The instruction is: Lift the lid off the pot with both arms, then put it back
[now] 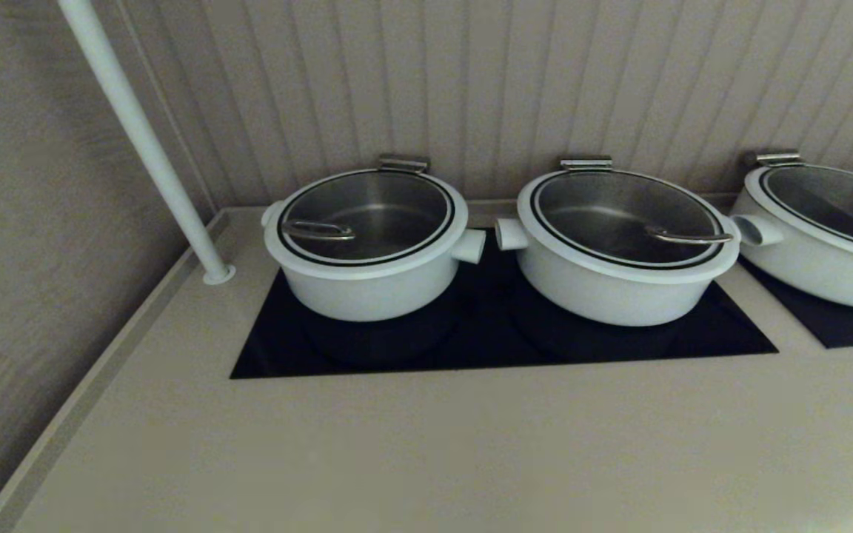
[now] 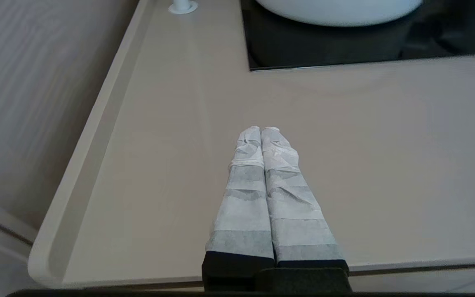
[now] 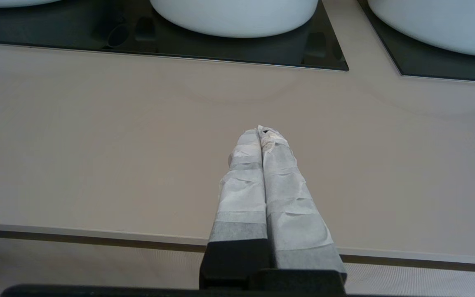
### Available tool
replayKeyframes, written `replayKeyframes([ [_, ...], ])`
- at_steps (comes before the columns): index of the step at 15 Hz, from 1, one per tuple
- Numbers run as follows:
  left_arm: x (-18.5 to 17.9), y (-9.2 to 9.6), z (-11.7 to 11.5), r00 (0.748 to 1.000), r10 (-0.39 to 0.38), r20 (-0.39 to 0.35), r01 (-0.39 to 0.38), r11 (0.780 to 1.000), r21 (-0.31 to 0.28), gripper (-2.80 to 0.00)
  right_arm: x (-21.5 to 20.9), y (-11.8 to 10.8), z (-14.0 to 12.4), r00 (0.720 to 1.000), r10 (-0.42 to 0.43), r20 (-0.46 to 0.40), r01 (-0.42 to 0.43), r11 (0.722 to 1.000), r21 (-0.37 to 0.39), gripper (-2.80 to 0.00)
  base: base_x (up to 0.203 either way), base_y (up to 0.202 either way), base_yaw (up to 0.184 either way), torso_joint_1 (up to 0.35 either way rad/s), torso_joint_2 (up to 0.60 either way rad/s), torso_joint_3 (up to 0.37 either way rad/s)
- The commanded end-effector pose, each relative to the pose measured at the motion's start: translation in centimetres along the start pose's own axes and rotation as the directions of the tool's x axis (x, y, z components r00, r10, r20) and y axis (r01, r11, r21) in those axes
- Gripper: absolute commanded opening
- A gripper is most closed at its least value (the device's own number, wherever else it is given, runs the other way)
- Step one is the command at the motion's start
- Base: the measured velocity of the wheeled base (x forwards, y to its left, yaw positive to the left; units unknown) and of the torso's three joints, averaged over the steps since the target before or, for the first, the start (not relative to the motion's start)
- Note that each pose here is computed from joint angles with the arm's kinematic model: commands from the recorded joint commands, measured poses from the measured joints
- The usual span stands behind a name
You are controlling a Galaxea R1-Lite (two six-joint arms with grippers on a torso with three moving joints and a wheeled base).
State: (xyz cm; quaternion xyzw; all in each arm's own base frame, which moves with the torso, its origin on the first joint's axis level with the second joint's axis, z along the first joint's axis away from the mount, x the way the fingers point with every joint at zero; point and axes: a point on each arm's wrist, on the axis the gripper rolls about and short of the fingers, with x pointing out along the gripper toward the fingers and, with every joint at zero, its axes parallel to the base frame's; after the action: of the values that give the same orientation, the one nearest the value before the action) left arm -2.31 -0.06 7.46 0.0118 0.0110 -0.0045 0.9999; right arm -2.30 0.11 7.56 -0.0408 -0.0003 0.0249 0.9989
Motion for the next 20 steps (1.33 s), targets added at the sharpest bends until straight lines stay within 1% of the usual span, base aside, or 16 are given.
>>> replayKeyframes([
  [1, -0.01, 0.01, 0.0, 1.0, 0.004, 0.001, -0.004, 1.0, -0.002, -2.8, 0.01, 0.0, 0.0, 1.0, 0.002, -0.001, -0.002, 1.0, -0.001, -2.8, 0.0, 0.0, 0.0, 0.0, 0.0, 0.0],
  [20, -0.01, 0.01, 0.0, 1.0, 0.004, 0.001, -0.004, 1.0, -0.004, -2.8, 0.01, 0.0, 0.0, 1.0, 0.001, -0.002, -0.001, 1.0, -0.001, -2.8, 0.0, 0.0, 0.0, 0.0, 0.0, 0.0],
])
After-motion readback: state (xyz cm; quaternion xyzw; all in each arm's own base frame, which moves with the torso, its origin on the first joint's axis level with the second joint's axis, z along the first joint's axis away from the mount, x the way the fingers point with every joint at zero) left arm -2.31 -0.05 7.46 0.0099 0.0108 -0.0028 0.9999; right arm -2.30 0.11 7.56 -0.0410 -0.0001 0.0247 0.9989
